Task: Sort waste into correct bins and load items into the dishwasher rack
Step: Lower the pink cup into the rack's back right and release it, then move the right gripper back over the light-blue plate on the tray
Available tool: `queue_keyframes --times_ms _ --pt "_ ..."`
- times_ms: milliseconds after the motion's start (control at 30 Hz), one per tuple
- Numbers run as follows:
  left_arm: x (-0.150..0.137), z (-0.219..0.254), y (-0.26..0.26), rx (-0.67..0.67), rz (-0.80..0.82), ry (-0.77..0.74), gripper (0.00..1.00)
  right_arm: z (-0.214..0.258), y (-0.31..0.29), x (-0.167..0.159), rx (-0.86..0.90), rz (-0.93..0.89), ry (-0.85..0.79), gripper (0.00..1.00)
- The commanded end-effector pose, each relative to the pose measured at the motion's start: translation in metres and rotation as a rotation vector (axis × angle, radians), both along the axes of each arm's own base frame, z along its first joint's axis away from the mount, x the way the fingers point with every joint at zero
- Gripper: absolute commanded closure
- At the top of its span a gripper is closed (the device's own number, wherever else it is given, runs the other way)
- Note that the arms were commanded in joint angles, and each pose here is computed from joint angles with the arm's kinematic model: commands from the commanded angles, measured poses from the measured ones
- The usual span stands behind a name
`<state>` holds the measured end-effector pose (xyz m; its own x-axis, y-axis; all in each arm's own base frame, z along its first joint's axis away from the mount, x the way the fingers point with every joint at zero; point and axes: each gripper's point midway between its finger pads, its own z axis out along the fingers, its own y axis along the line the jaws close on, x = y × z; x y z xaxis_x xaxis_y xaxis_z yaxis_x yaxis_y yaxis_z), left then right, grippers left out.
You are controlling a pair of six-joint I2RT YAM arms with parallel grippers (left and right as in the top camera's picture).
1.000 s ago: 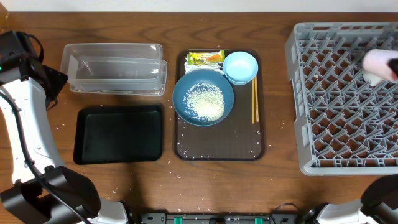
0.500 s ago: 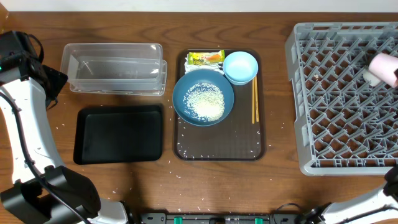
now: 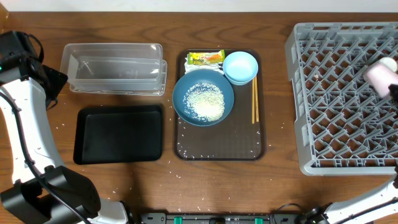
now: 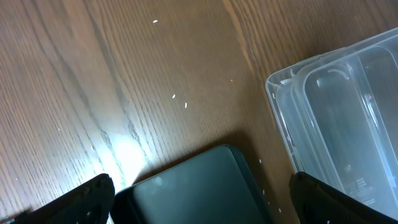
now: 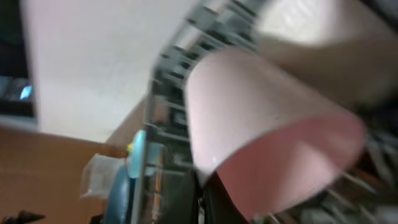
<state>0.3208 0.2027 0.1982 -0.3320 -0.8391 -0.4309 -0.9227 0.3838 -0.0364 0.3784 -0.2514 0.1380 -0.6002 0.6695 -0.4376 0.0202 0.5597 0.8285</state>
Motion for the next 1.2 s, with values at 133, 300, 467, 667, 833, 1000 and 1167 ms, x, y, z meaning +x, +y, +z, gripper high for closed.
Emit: queue_keyframes --times_ms 133,300,467,667,833,1000,1167 --pt "0.000 0.001 0.003 0.007 0.011 0.000 0.07 -0.038 -0.022 -0.031 -0.073 -0.079 0.230 0.92" --pt "0.000 0.001 0.003 0.007 0.011 0.000 0.07 -0.024 -0.028 -0.042 -0.070 -0.108 0.228 0.79" --pt "0.000 0.001 0.003 0.007 0.011 0.000 0.07 0.021 -0.035 -0.053 -0.126 -0.166 0.185 0.79" --pt "0.000 0.001 0.003 0.007 0.011 0.000 0.07 0.090 -0.032 -0.067 -0.176 -0.273 0.129 0.66" --pt "0.000 0.001 0.003 0.007 0.011 0.000 0.07 0.145 -0.008 -0.070 -0.193 -0.312 0.068 0.63" --pt "0.000 0.001 0.003 0.007 0.011 0.000 0.07 0.193 0.064 -0.055 -0.164 -0.139 -0.076 0.47" --pt "0.000 0.001 0.003 0.007 0.011 0.000 0.07 0.184 0.147 -0.024 -0.180 0.076 -0.034 0.35"
